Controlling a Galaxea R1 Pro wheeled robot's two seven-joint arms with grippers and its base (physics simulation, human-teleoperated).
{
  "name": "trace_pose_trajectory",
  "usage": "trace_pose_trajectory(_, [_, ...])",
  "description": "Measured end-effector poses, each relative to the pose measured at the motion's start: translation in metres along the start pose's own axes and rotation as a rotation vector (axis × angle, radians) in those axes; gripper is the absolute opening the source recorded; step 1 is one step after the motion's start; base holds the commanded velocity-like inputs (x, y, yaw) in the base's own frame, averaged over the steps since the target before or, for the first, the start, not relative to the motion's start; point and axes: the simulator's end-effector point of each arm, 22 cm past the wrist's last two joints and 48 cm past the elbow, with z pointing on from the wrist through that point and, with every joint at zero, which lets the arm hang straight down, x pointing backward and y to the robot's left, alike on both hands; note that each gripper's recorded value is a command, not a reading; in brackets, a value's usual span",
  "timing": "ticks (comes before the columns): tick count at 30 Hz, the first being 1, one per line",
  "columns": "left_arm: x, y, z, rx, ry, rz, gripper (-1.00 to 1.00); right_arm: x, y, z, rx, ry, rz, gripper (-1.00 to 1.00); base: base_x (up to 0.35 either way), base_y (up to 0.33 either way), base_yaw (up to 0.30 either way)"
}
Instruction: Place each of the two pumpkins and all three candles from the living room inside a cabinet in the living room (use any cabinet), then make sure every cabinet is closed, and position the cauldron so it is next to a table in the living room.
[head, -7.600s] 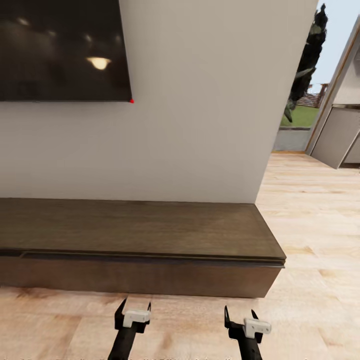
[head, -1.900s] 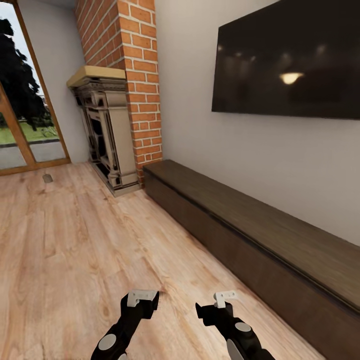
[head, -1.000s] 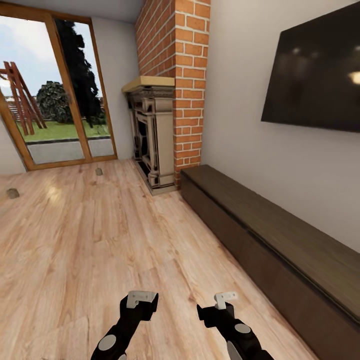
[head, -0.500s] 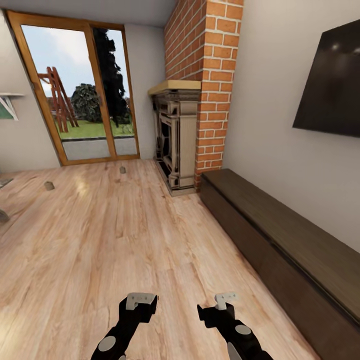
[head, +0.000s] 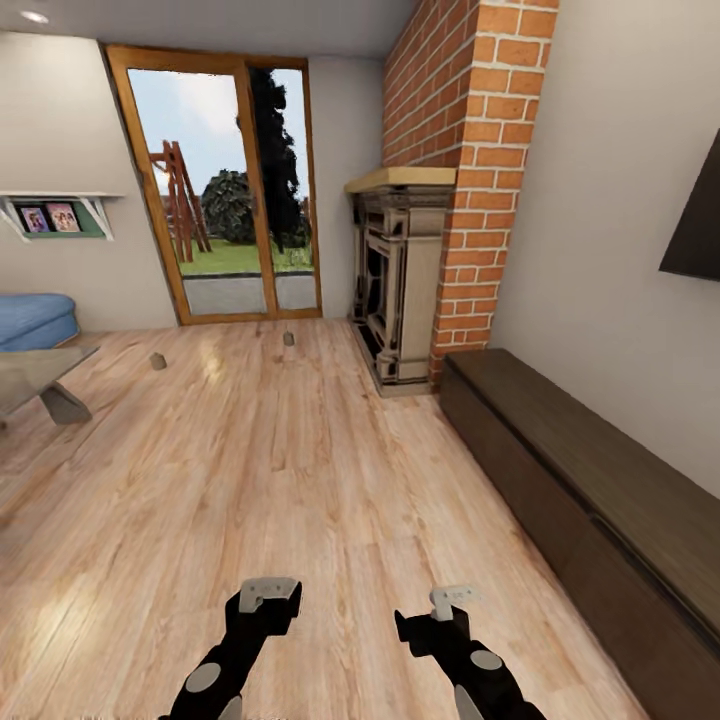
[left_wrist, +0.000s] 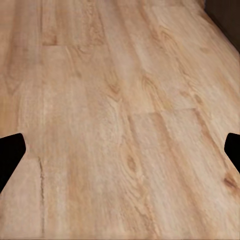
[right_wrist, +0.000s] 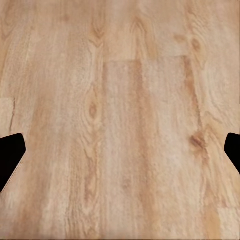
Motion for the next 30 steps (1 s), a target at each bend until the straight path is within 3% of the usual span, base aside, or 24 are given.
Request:
trace_pose_trajectory(8, [-0.012,0.0,-0.004,-0.007,-0.006,-0.006,1.0,-0.008,0.0,-0.006,0.0,0.005,0.0,1.0,0.0,0.0,0.222])
trace_pose_trajectory(15, [-0.011,0.002,-0.003,-0.004,-0.003,-0.005,1.0,-0.008,0.001,-0.005,-0.002,0.005,0.0,1.0,0.005,0.025,0.069])
trace_pose_trajectory(30, [-0.008,0.002,-0.003,-0.003,0.007,-0.002,1.0,-0.008,0.002,-0.005,-0.004,0.004,0.0,1.0,0.131,0.254,0.033])
